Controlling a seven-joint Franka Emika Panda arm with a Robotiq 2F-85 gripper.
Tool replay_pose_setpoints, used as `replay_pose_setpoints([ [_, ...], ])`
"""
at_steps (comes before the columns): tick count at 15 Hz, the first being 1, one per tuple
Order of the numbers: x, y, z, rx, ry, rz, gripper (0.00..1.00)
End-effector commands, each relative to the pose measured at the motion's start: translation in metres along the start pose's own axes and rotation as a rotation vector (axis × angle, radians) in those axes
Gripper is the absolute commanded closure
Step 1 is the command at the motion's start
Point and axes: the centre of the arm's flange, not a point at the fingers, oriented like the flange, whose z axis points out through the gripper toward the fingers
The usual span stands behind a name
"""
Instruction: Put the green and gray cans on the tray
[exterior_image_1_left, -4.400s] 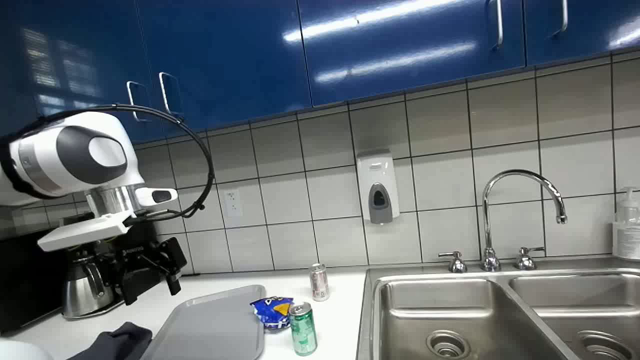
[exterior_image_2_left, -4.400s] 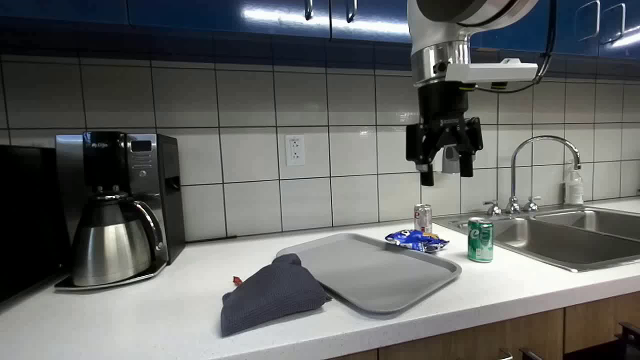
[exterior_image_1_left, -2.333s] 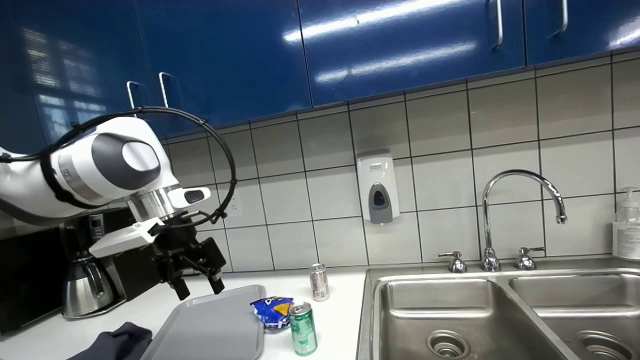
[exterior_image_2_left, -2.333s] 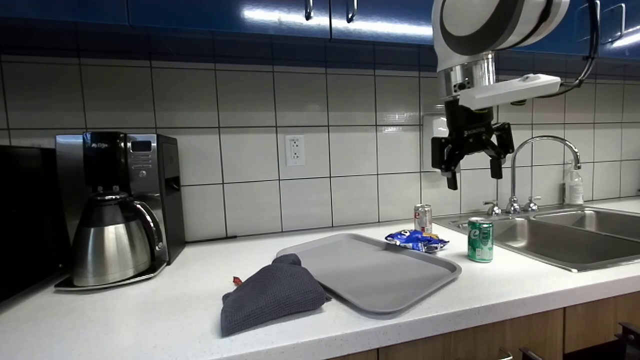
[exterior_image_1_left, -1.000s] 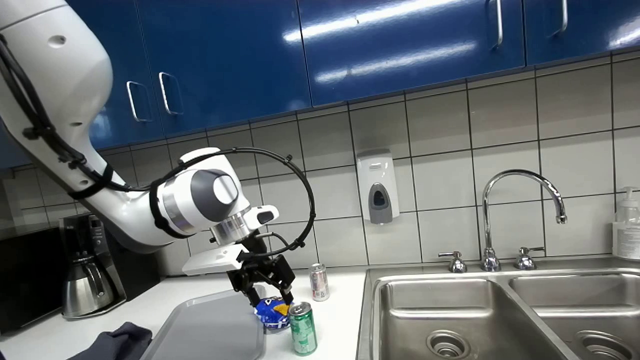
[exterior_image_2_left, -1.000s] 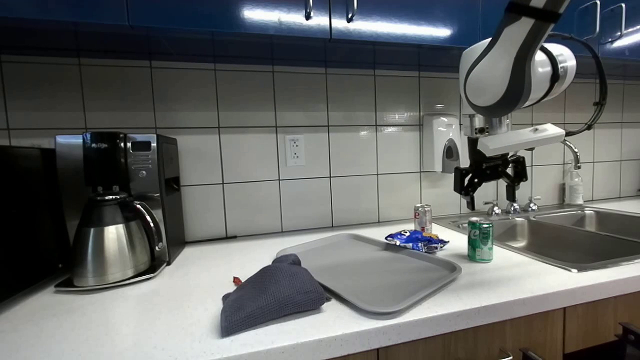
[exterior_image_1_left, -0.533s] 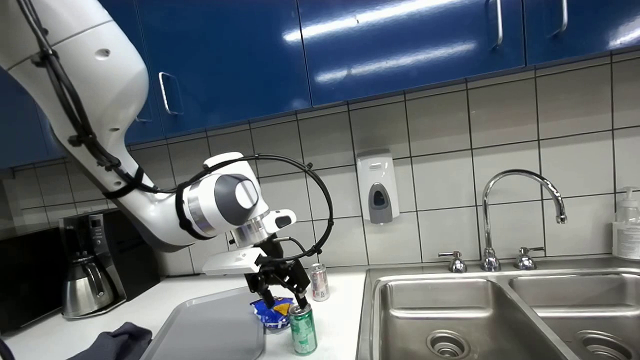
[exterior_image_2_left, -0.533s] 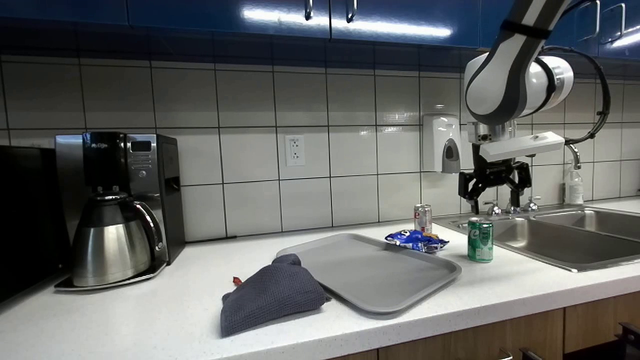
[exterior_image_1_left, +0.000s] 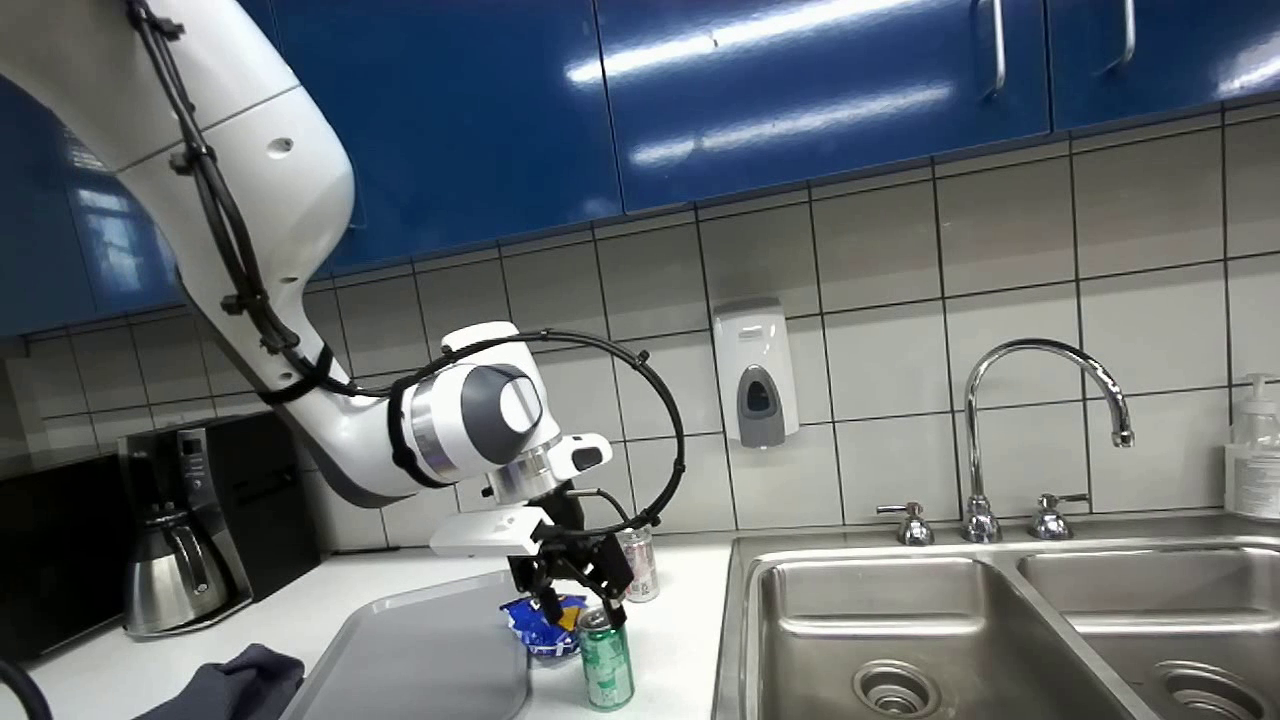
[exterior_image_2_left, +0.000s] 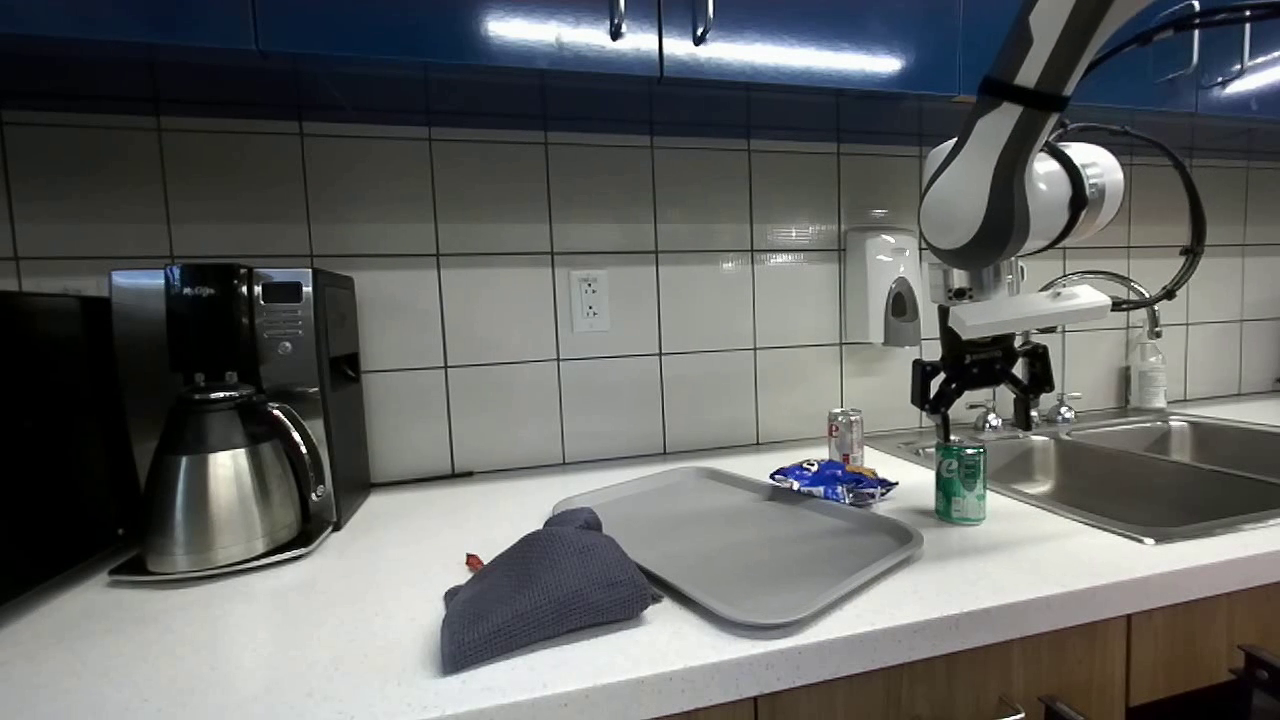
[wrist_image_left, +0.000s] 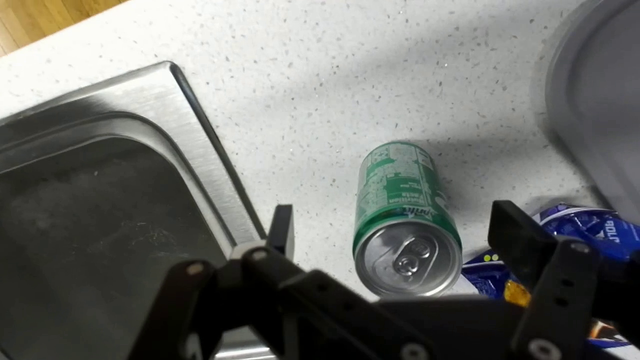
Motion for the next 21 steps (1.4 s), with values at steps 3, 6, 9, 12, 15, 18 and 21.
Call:
replay_pose_setpoints([
  [3, 0.024, -0.008, 0.016, 0.025, -0.022, -0.008, 0.0],
  [6, 0.029, -0.009, 0.026, 0.025, -0.035, -0.003, 0.0],
  [9, 0.035, -0.009, 0.037, 0.025, -0.051, -0.004, 0.0],
  [12, 0.04, -0.011, 0.046, 0.023, -0.063, -0.01, 0.0],
  [15, 0.045, -0.012, 0.055, 0.023, -0.073, -0.009, 0.0],
  [18, 0.049, -0.012, 0.061, 0.024, -0.08, -0.004, 0.0],
  [21, 0.051, -0.011, 0.064, 0.026, -0.078, -0.008, 0.33],
])
